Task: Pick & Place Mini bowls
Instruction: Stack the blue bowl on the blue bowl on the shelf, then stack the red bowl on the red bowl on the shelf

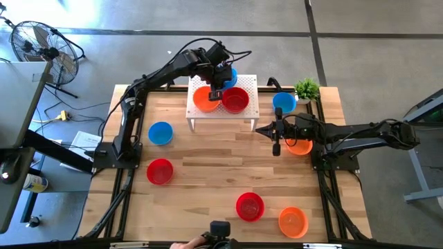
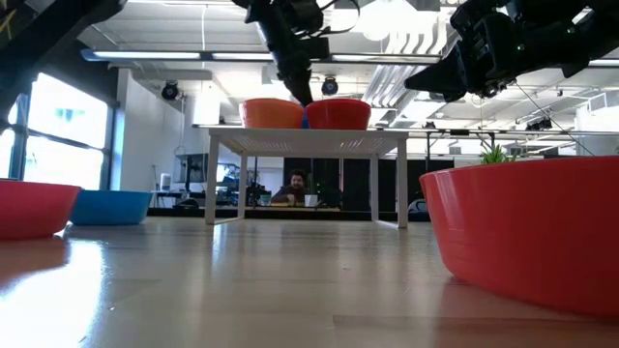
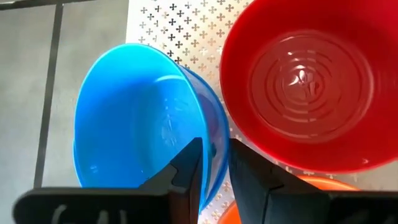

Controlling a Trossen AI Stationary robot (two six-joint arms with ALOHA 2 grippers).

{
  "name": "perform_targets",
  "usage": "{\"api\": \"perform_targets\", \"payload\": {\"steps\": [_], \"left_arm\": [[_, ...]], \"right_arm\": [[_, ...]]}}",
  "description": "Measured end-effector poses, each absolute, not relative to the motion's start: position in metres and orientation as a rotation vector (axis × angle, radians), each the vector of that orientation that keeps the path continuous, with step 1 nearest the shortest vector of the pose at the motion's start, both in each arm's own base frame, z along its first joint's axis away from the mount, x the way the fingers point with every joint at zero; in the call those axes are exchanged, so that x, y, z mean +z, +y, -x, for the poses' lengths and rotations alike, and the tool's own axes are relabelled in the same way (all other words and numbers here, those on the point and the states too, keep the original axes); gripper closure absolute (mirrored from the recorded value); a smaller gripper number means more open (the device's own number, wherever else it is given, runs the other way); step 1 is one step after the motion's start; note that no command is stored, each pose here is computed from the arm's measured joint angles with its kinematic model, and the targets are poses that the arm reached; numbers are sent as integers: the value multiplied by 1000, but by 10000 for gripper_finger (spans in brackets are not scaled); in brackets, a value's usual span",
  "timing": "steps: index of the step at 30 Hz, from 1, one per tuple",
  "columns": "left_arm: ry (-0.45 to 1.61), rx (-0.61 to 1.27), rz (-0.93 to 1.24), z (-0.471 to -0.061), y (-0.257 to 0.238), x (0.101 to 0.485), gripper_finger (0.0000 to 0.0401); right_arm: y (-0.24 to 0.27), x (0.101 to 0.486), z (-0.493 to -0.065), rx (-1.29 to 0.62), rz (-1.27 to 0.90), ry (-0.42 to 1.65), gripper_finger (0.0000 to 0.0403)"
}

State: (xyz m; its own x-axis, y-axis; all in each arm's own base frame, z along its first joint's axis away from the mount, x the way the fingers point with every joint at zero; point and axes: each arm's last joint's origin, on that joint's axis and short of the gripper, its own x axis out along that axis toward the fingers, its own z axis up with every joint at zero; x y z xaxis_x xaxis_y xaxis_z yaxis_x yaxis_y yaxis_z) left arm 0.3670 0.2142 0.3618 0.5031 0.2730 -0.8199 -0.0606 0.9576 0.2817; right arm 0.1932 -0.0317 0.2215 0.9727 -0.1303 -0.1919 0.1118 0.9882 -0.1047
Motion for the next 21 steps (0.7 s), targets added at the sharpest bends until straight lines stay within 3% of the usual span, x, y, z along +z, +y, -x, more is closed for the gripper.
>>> {"api": "perform_targets", "payload": {"steps": [12,21], "left_arm": [[1043,173,-229,-368,208,361,368],[1066,152,-251,-364,205,363,310]], "right_arm": [[-32,221,-193,-122,94,200,403],[-32,221,-193,-122,96,201,402]]}}
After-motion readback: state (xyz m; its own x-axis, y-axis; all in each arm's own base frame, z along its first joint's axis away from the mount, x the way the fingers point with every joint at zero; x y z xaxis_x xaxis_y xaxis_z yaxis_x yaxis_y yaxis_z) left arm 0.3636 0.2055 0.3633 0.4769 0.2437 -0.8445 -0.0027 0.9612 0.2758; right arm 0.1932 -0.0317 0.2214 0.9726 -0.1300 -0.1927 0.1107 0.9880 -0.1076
